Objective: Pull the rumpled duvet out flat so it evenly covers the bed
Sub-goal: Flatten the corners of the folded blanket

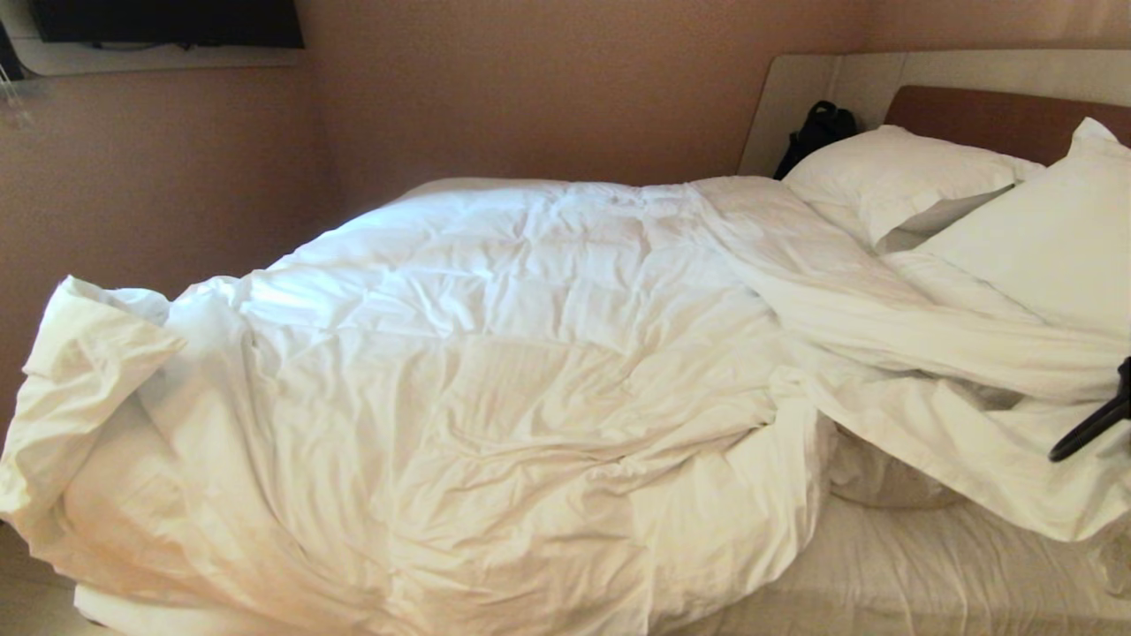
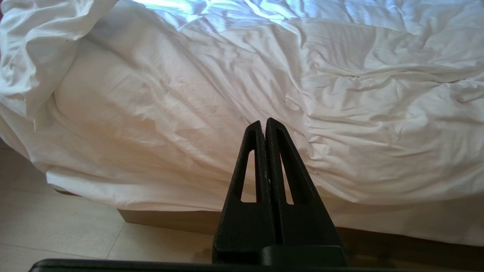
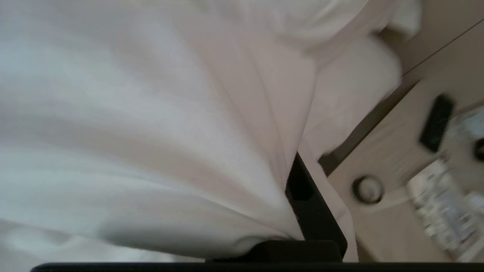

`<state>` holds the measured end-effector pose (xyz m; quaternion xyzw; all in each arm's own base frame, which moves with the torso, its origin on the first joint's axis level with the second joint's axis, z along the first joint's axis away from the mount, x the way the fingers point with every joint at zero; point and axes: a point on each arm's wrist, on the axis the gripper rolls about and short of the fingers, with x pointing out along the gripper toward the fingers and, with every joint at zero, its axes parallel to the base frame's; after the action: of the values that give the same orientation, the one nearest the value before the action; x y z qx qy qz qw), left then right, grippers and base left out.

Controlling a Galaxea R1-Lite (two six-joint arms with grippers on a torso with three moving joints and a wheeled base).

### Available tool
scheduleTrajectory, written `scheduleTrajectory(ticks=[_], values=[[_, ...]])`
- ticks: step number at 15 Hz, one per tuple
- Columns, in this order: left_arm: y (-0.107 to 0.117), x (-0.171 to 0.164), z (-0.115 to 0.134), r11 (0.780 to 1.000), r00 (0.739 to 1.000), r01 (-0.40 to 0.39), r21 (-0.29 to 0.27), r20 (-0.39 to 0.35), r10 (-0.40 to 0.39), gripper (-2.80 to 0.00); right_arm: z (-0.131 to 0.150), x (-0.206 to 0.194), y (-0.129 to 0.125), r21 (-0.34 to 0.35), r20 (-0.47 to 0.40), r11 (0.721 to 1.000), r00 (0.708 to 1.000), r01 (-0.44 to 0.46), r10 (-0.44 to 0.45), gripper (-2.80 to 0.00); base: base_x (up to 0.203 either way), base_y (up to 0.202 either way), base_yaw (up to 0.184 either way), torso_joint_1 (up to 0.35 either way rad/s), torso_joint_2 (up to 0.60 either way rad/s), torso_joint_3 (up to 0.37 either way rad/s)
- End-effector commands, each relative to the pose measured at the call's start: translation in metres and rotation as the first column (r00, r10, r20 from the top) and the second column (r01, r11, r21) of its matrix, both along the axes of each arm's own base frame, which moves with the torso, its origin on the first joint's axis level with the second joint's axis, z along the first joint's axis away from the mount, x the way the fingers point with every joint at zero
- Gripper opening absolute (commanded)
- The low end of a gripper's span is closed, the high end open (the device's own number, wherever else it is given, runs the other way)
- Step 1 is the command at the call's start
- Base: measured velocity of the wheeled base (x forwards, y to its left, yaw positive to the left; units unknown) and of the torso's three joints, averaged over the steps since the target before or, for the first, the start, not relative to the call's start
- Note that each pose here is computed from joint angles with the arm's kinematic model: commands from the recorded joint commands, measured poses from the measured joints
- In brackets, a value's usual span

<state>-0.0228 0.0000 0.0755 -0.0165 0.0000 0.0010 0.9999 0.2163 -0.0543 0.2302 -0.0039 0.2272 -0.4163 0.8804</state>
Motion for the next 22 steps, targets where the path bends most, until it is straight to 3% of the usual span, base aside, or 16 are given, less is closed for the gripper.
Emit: scheduleTrajectory(ticks=[1,9,14,16,22], values=[[0.0,0.0,0.0,1.0,1.0,-0.001,-0.001,0.0,0.001,-2.8,0.009,0.003,-0.007,-0.016,-0.024,1.0,1.0,0.02,-0.02,-2.8,0.0,0.0,0.0,0.0,0.0,0.0],[0.0,0.0,0.0,1.0,1.0,-0.001,-0.001,0.0,0.001,-2.8,0.043,0.023,-0.046,-0.009,0.059,0.994,0.993,0.107,-0.106,-2.8,0.0,0.0,0.0,0.0,0.0,0.0],[0.0,0.0,0.0,1.0,1.0,0.0,-0.001,0.0,0.0,-2.8,0.06,0.066,-0.096,-0.025,0.12,0.978,0.972,0.208,-0.204,-2.8,0.0,0.0,0.0,0.0,0.0,0.0],[0.0,0.0,0.0,1.0,1.0,-0.001,-0.001,0.0,0.001,-2.8,0.053,0.07,-0.11,-0.009,0.093,0.975,0.971,0.221,-0.219,-2.8,0.0,0.0,0.0,0.0,0.0,0.0],[0.0,0.0,0.0,1.0,1.0,0.0,-0.001,0.0,0.0,-2.8,0.041,0.079,-0.119,0.005,0.061,0.979,0.977,0.202,-0.202,-2.8,0.0,0.0,0.0,0.0,0.0,0.0]])
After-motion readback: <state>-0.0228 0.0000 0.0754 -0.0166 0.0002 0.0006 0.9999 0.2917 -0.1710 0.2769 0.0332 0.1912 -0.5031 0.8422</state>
